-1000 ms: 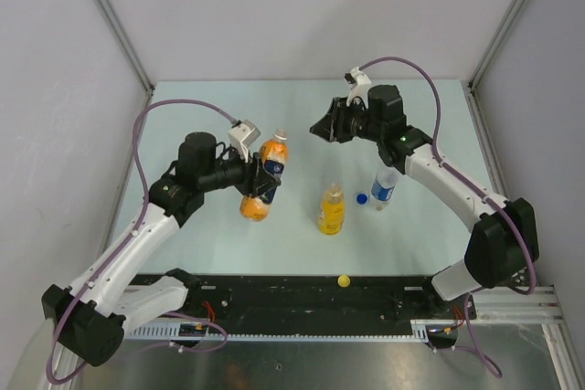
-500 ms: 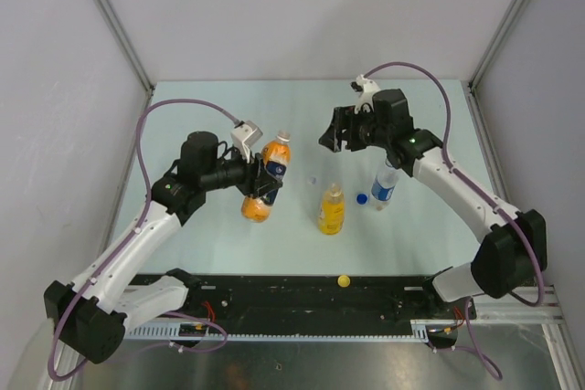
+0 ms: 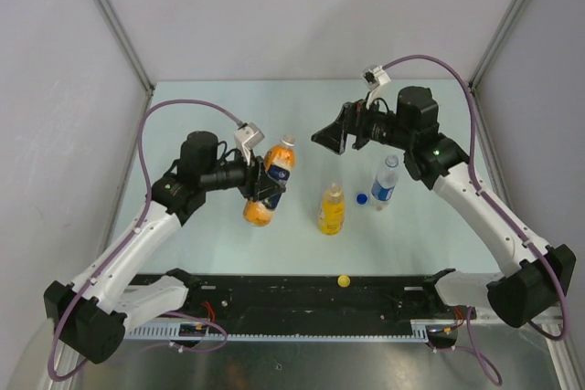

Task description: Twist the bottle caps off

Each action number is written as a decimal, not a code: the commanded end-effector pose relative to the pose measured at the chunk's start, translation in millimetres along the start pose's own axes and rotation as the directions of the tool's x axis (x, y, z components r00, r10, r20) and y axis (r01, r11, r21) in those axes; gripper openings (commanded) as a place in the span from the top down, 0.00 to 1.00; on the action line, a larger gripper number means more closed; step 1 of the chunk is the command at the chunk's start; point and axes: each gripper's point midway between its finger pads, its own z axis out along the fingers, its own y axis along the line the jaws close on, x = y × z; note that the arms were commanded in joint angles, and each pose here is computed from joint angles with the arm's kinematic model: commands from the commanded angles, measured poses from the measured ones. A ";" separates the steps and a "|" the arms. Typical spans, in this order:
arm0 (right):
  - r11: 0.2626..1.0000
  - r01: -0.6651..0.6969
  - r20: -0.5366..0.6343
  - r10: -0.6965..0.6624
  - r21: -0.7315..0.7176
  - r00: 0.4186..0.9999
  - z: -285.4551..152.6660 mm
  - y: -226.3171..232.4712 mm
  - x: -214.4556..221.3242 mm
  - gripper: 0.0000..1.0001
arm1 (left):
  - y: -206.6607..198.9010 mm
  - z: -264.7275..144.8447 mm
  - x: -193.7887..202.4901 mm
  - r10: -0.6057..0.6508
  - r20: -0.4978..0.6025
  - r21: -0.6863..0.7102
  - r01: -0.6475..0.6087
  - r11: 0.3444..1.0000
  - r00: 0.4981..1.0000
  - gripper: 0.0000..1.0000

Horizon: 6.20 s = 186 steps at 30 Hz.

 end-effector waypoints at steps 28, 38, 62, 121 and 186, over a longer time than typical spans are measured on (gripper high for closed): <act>0.804 -0.012 0.014 0.025 -0.595 1.000 27.2 134.9 -5.5 0.67 | -53.6 -32.8 -39.5 0.142 0.166 0.158 -0.169 0.973 0.976 1.00; 0.835 0.045 0.022 -0.039 -0.548 0.999 25.6 129.8 3.1 1.00 | -53.9 -35.2 -44.6 0.149 0.184 0.143 -0.176 0.974 0.972 0.75; 0.956 0.284 0.192 -0.293 0.072 0.937 55.8 38.4 -21.5 1.00 | -23.9 -54.0 -58.6 0.206 0.266 -0.120 -0.180 0.976 0.942 0.01; 0.884 0.279 0.168 -0.361 0.374 0.917 61.9 -86.5 26.7 0.20 | -5.2 -33.4 -33.5 0.169 0.183 -0.116 -0.149 0.982 0.968 0.01; 0.730 -0.191 0.453 -0.179 0.656 0.874 -146.5 -172.4 -59.7 0.00 | 108.4 -97.6 -62.8 0.148 0.291 -0.751 0.130 0.647 0.945 0.00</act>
